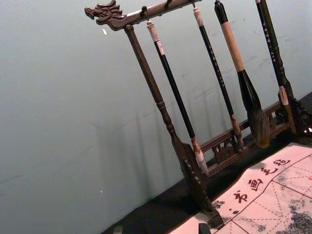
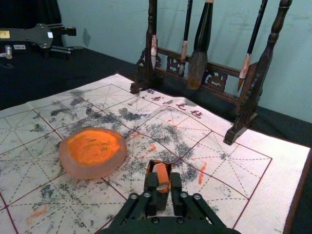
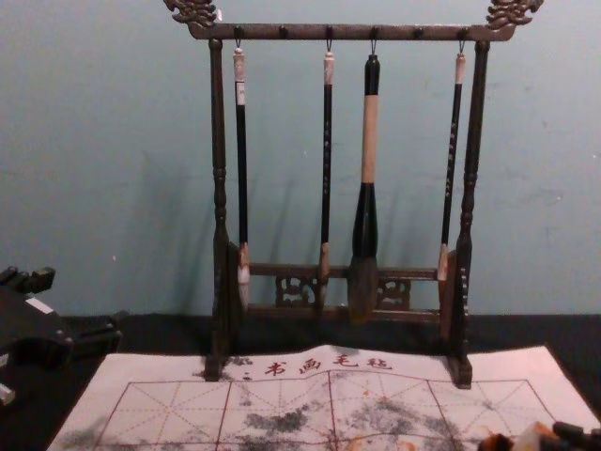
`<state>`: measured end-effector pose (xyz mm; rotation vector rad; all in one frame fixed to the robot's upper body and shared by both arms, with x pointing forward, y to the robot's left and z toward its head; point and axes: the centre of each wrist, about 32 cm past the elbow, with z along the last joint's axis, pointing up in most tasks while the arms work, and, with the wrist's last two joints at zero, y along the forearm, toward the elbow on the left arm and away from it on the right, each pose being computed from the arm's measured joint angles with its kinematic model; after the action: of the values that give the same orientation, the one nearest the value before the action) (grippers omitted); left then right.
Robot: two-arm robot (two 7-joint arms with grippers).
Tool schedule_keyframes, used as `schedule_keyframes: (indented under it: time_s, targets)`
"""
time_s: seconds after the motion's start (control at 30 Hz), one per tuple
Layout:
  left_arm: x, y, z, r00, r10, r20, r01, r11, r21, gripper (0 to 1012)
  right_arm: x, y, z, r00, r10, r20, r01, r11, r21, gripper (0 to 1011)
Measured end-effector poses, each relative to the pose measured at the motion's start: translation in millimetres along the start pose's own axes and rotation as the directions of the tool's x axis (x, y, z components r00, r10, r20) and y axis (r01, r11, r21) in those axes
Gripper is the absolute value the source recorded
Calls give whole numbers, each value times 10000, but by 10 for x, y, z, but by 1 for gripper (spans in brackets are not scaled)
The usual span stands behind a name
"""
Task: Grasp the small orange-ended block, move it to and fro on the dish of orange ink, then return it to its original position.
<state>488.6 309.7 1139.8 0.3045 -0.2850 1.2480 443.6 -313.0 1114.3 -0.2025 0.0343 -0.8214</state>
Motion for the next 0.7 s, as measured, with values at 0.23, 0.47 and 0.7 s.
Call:
schedule_keyframes:
  time_s: [0.23,0.47,0.7]
  targets:
    - [0,0,0,10000,0,0,0,10000,-1,1001,0,0,0,10000,0,-1,0,10000,-1,80]
    - [0,0,0,10000,-1,0,1,10000,0,1001,0,0,0,10000,1,-1,-1,10000,-1,80]
    - [0,0,0,10000,-1,0,1,10000,-1,1001,0,0,0,10000,0,-1,0,10000,-1,81]
